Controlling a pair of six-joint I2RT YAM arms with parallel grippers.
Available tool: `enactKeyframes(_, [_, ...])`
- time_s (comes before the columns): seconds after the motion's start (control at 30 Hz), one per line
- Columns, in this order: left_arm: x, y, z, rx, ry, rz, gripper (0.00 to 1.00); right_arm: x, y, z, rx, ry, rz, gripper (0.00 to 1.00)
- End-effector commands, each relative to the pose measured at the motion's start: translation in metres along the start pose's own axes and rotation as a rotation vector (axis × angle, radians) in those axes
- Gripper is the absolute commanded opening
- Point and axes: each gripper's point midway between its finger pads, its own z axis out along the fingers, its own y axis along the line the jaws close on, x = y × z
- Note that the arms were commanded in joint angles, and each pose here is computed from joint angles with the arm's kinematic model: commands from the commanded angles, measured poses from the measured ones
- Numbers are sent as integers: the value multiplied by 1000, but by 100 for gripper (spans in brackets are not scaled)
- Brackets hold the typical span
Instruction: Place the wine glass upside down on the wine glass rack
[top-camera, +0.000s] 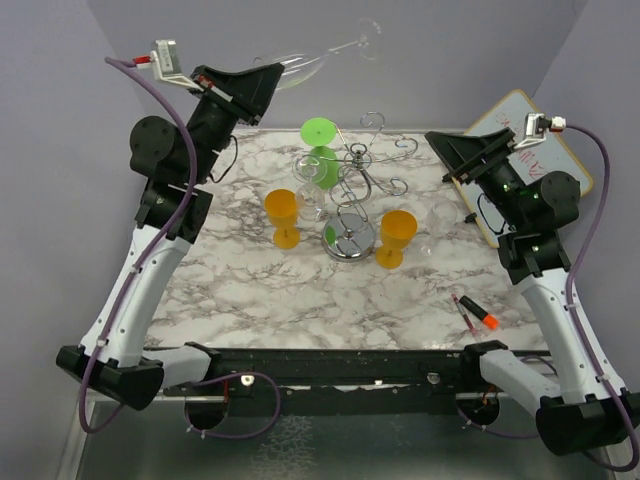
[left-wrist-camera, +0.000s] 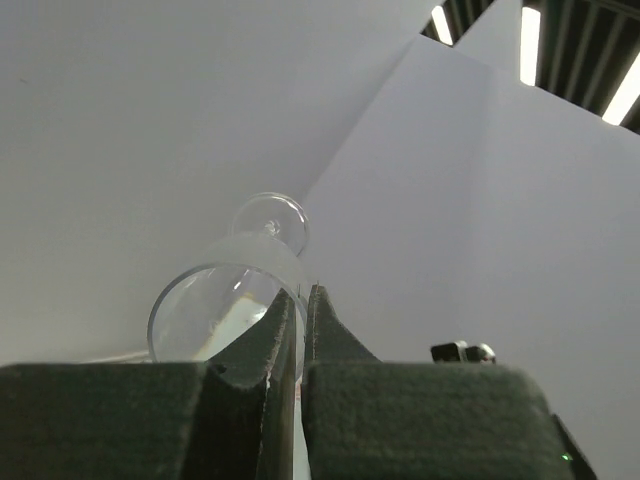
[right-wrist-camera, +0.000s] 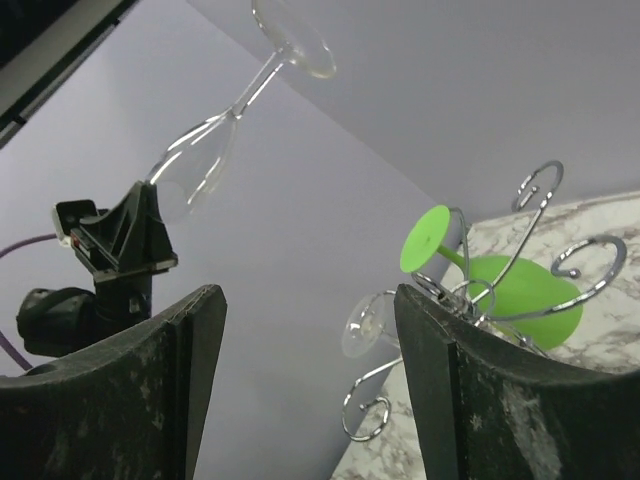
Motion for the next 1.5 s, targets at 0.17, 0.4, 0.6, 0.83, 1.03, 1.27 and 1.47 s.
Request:
enactKeyframes(0.17, [12, -62, 17, 222, -87, -235, 0, -42, 64, 19, -150, -156, 64, 75])
enactKeyframes(0.4, [30, -69, 25, 201, -158, -348, 0, -42, 88, 46, -232, -259, 55, 76])
enactKeyframes(0.6, [37, -80, 22, 190, -199, -444, 0, -56, 95, 61, -281, -409, 52, 75])
enactKeyframes(0.83, [48, -74, 15, 150, -192, -505, 0, -58, 109, 79, -366, -446, 35, 72])
enactKeyframes(1.03, [58, -72, 8, 158, -163, -561, 0, -58, 115, 85, -408, -435, 81, 60])
enactKeyframes(1.27, [62, -79, 2, 205, -132, -592, 0, -53, 113, 89, -408, -406, 148, 47])
enactKeyframes(1.47, [68, -81, -2, 216, -106, -628, 0, -53, 115, 92, -403, -391, 166, 39])
